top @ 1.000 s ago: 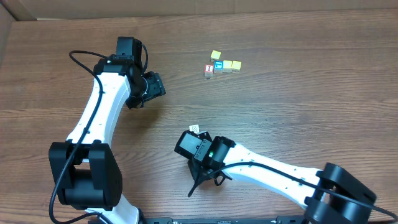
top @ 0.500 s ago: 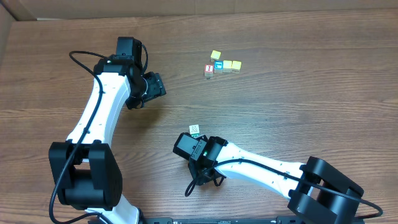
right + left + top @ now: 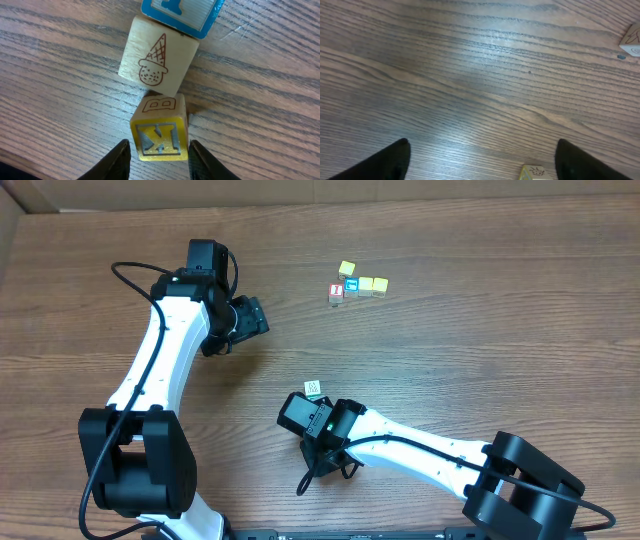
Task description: Flip 5 blocks
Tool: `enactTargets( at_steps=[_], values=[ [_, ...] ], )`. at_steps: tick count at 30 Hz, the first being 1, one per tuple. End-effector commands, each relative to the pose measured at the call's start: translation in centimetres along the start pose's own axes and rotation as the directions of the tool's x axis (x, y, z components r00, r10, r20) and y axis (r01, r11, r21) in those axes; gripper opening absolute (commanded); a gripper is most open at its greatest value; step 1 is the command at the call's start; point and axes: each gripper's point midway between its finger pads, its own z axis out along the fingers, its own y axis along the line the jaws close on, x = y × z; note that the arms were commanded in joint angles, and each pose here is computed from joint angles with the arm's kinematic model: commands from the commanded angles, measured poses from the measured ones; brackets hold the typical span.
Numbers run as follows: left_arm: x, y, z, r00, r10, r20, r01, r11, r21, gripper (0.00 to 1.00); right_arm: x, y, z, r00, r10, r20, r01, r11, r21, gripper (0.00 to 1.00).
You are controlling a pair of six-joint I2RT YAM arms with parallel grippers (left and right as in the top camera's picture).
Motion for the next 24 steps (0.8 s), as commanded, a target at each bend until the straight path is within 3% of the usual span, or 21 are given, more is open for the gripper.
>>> enactTargets(
  at_steps=[1,6,13,24],
  values=[
    [-0.13,-0.28,0.03,1.0,-0.003,-0.006,0.003,1.0,0.01,0.87,-0.93,0.8,-0.75,1.0,0.0,0.026,0.0,1.0,-0.026,0.36],
    [-0.12,-0.28,0.03,1.0,-0.003,-0.006,0.003,1.0,0.01,0.89,-1.06,0.8,-0.83,0.999,0.037,0.03,-0.037,0.999,-0.024,0.34],
    [-0.12,-0.28,0.03,1.0,-0.003,-0.006,0.003,1.0,0.01,0.93,-1.19,0.83,-0.84,0.998,0.052,0.035,-0.051,0.998,-0.026,0.46],
    [-0.07,-0.26,0.03,1.0,-0.003,-0.008,0.003,1.0,0.009,0.93,-1.26,0.86,-0.55,0.998,0.052,0.035,-0.051,0.998,-0.025,0.43]
  ],
)
